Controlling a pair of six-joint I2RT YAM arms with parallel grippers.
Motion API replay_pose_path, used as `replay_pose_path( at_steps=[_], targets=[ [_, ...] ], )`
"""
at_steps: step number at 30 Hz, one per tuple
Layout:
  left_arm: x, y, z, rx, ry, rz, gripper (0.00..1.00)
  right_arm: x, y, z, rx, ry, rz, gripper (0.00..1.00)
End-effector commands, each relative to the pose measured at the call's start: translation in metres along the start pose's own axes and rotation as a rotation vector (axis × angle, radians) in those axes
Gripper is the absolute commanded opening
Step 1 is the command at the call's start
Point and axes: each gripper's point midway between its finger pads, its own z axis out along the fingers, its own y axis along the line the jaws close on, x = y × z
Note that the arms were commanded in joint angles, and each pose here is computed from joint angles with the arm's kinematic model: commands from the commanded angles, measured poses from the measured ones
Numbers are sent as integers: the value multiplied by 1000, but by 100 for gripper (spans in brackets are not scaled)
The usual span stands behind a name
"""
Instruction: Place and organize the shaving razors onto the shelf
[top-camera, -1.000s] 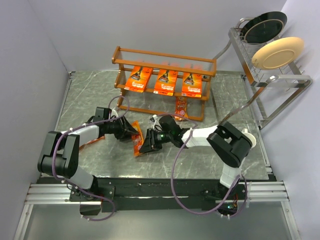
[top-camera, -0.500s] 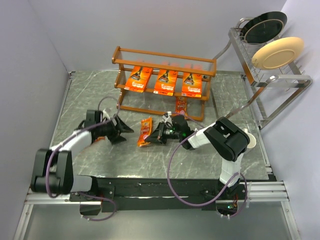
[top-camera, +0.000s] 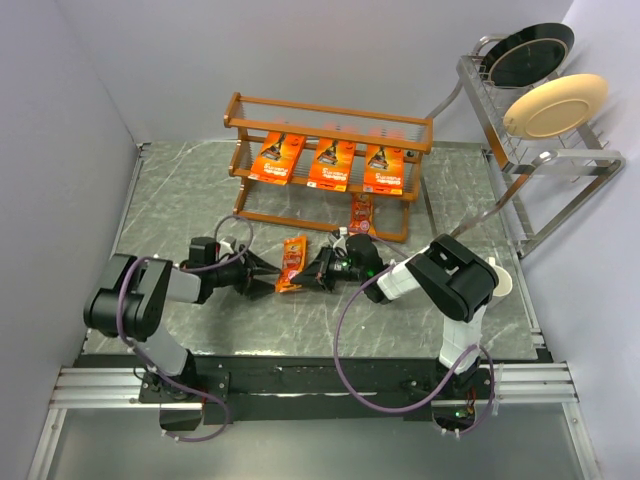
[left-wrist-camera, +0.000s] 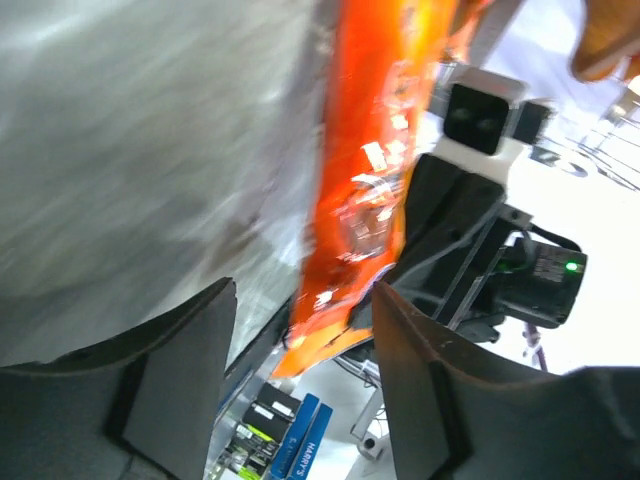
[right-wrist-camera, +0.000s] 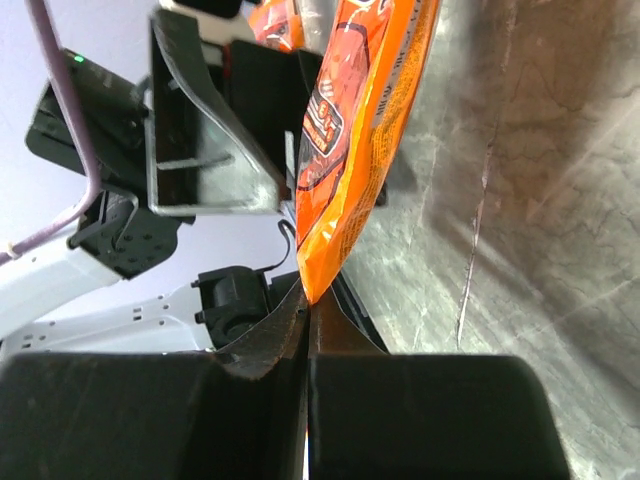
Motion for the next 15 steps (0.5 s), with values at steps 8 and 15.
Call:
replay_pose_path(
  at_steps=[8,15],
  targets=[
    [22,-46,11,125,79,86,41,-3,-14,9,48,-5,30,0],
    [11,-47,19,134,46,140,15,-10,-11,3,94,16,-67,36]
  ],
)
